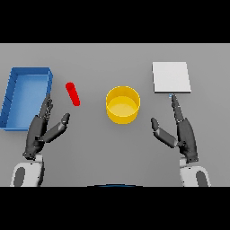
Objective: Pick up the red beaker and tilt it to pour out 1 green nut into yellow bowl. Pick up the yellow bowl and place it on the metallic measuring scale.
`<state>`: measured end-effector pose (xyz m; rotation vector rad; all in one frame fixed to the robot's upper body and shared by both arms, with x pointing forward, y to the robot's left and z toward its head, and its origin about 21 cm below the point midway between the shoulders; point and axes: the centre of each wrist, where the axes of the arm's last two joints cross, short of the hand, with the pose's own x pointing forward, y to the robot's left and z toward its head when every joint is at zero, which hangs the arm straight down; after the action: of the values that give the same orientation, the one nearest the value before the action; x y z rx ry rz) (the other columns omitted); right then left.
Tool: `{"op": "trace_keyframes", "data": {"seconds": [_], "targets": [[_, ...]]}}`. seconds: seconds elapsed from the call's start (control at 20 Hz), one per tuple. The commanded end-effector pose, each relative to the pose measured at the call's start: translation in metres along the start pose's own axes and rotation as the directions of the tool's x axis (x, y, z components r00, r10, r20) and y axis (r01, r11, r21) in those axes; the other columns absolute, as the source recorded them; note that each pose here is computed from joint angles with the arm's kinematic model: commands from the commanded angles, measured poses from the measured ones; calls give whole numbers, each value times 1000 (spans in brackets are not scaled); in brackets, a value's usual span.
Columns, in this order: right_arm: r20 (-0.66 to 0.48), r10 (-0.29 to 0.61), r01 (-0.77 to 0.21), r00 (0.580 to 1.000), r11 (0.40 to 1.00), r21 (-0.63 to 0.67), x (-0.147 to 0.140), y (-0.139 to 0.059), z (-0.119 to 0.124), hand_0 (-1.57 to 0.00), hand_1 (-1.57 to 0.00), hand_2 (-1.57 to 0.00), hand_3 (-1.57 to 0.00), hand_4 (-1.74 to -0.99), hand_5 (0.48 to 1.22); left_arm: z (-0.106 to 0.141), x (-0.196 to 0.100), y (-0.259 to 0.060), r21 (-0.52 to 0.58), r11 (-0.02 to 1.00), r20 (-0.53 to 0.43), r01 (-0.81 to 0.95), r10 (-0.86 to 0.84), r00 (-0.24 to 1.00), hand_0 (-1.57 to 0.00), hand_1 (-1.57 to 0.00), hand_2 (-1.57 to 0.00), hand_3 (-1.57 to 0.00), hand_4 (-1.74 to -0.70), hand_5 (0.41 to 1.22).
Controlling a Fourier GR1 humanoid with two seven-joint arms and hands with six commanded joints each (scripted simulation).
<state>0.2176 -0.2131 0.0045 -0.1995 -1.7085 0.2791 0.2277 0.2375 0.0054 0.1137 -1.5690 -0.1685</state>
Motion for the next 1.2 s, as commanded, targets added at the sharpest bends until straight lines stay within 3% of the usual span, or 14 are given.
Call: {"op": "trace_keyframes", "data": {"seconds": [0.0,0.15,0.3,0.65,1.15], "targets": [[15,-3,3,1000,1000,1,1,-2,1,1,1,1,1,-1121,658,-3,-1,0,-5,1000,-3,15,-15,1000,1,1,1,1,-1090,612],[0,6,-6,1000,1000,-4,5,1,1,1,1,1,1,-1130,650,-20,-3,-8,-20,999,16,35,-34,999,1,1,1,1,-1106,623],[-3,-39,39,999,999,1,3,-1,2,1,1,1,1,-1171,653,-39,-8,-13,-23,999,30,43,-42,999,1,1,1,1,-1139,636],[-6,-56,56,998,998,0,0,0,-1,1,1,1,1,-1230,666,-83,-22,-17,-6,999,0,51,-51,999,1,1,1,1,-1163,631],[3,-63,63,998,998,5,6,-7,1,1,1,1,1,-1264,690,-123,-31,-35,-23,994,39,104,-103,994,1,1,1,1,-1256,664]]}}
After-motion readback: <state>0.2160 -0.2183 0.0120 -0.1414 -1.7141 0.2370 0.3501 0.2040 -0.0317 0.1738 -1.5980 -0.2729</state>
